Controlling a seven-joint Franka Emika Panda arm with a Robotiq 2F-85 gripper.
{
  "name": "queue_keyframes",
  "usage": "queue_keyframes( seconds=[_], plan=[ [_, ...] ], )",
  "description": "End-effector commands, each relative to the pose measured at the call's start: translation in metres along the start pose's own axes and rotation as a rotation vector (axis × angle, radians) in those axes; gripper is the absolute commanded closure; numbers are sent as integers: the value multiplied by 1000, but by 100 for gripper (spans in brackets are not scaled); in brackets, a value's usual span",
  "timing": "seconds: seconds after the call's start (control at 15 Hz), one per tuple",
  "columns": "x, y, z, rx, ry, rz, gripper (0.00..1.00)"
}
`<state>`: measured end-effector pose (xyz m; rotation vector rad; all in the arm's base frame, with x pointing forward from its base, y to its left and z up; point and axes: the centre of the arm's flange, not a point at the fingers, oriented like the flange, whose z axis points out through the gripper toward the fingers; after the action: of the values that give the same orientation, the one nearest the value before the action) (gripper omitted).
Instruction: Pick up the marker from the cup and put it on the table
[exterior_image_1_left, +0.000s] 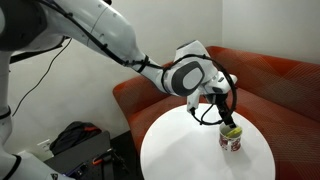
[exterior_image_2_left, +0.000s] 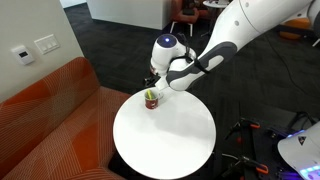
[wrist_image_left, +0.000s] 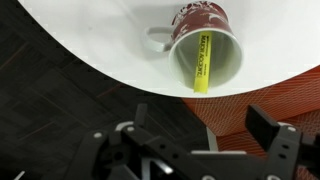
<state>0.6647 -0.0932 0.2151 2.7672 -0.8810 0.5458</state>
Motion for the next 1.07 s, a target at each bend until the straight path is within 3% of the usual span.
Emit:
queue_keyframes(
  seconds=[0.0, 0.27, 0.47, 1.0],
  plan=[
    [12, -4, 13, 7, 13, 5, 0],
    [17, -5, 24, 5, -1, 14, 10],
    [19, -6, 34, -5, -7, 19, 10],
    [18, -13, 53, -9, -23, -3, 25]
  ],
)
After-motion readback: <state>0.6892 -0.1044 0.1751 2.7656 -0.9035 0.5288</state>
